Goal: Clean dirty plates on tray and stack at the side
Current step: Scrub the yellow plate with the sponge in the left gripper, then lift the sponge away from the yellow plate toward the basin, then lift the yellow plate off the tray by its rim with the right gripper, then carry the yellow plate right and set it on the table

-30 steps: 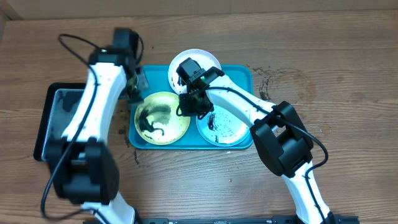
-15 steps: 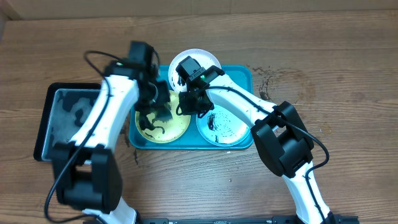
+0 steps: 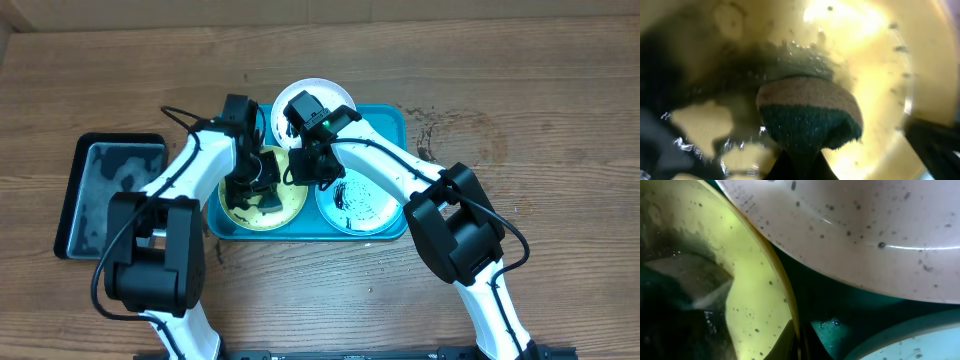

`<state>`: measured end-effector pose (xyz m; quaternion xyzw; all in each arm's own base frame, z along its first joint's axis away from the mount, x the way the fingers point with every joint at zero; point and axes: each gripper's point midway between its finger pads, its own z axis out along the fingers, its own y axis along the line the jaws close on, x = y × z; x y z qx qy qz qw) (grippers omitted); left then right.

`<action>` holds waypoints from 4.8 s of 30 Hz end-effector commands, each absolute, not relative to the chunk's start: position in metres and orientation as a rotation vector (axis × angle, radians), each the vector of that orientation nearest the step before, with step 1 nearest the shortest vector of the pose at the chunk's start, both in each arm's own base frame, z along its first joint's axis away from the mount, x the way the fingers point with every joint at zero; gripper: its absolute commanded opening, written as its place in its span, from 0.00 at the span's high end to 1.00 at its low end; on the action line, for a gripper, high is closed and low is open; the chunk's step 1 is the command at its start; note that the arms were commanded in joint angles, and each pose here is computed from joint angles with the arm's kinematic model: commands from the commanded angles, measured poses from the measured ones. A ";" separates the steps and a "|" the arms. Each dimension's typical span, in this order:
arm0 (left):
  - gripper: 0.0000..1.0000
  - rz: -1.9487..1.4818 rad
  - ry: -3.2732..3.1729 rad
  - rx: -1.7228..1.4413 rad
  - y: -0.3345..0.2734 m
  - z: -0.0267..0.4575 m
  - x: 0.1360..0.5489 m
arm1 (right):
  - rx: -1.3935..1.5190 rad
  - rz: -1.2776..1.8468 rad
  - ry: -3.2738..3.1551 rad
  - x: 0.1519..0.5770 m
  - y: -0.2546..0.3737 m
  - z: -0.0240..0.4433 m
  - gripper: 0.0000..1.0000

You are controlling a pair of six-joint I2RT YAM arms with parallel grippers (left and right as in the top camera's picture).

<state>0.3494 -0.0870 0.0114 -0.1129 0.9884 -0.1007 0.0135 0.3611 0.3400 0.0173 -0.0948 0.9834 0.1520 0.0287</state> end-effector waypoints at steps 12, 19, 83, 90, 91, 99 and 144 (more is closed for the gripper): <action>0.96 0.591 2.971 -0.441 0.016 0.002 0.335 | -0.268 0.470 2.964 0.375 0.337 0.049 0.96; 0.96 0.701 2.885 -0.440 0.028 0.034 0.358 | -0.270 0.425 2.963 0.376 0.332 0.047 0.96; 0.96 -0.345 2.514 -1.256 0.182 0.177 0.359 | -0.954 -0.852 1.779 0.399 0.361 0.278 0.96; 0.96 -0.346 2.518 -1.254 0.180 0.176 0.359 | -0.958 -0.885 1.732 0.404 0.365 0.289 0.96; 0.96 -0.346 2.519 -1.254 0.180 0.176 0.358 | -0.955 -0.889 1.723 0.404 0.365 0.292 0.96; 0.96 -0.345 2.518 -1.253 0.181 0.176 0.359 | -0.896 -0.820 1.744 0.405 0.369 0.291 0.96; 0.96 -0.358 2.522 -1.255 0.178 0.176 0.358 | 0.765 0.390 2.875 0.426 -0.080 0.053 0.91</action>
